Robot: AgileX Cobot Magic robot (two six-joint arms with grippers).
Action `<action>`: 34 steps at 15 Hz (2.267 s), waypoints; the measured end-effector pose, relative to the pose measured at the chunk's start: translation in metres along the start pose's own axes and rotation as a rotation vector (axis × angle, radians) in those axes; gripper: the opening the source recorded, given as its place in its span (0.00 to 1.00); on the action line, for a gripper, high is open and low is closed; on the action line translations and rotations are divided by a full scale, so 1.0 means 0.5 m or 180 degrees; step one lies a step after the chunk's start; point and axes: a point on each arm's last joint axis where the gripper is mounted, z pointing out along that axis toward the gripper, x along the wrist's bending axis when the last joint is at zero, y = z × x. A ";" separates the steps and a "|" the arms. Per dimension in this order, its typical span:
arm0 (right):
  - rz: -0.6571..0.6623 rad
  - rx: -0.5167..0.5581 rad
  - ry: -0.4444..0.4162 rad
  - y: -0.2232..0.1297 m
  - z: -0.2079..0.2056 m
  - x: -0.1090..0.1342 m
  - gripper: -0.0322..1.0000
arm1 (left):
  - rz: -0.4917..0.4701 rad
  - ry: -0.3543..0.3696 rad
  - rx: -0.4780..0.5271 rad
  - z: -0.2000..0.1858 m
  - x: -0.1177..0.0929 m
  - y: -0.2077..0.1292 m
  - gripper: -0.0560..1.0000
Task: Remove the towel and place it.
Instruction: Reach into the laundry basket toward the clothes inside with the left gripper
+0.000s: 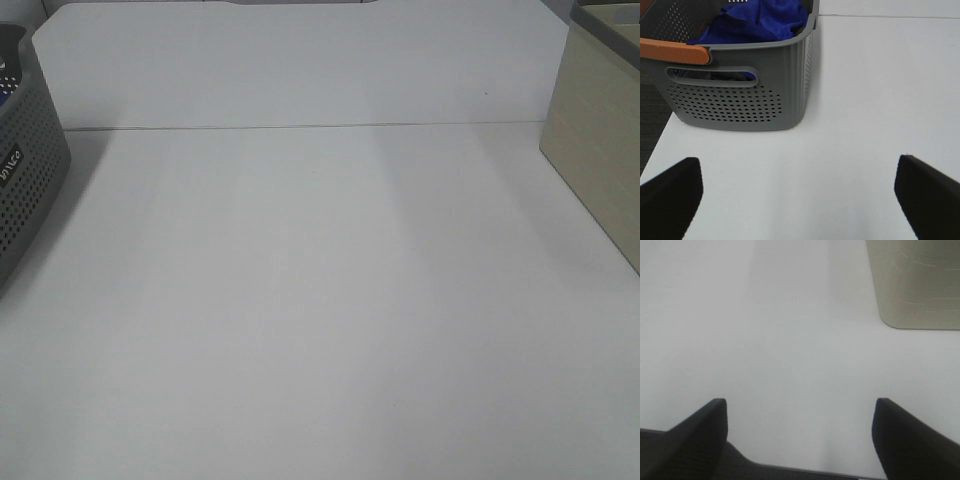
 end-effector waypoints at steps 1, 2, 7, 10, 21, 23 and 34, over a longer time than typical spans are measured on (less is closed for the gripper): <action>0.0000 0.0000 0.0000 0.000 0.000 0.000 0.78 | 0.0000 0.0000 0.0000 0.000 0.000 0.000 0.99; 0.0000 0.0000 0.0000 0.000 0.000 0.000 0.78 | 0.0000 0.0000 0.0000 0.000 0.000 0.000 0.99; 0.0000 0.0000 0.0000 0.000 0.000 0.000 0.78 | 0.0000 0.0000 0.0000 0.000 0.000 0.000 0.99; 0.0000 0.0000 0.0000 0.000 0.000 0.000 0.78 | 0.0000 0.0000 0.0000 0.000 0.000 0.000 0.99; 0.0000 0.0000 0.0000 0.000 0.000 0.000 0.78 | 0.0000 0.0000 0.0000 0.000 0.000 0.000 0.99; 0.0000 0.0000 0.0000 0.000 0.000 0.000 0.78 | 0.0000 0.0000 0.0000 0.000 0.000 0.000 0.99; 0.0000 0.0000 0.0000 0.000 0.000 0.000 0.78 | 0.0000 0.0000 0.0000 0.000 0.000 0.000 0.99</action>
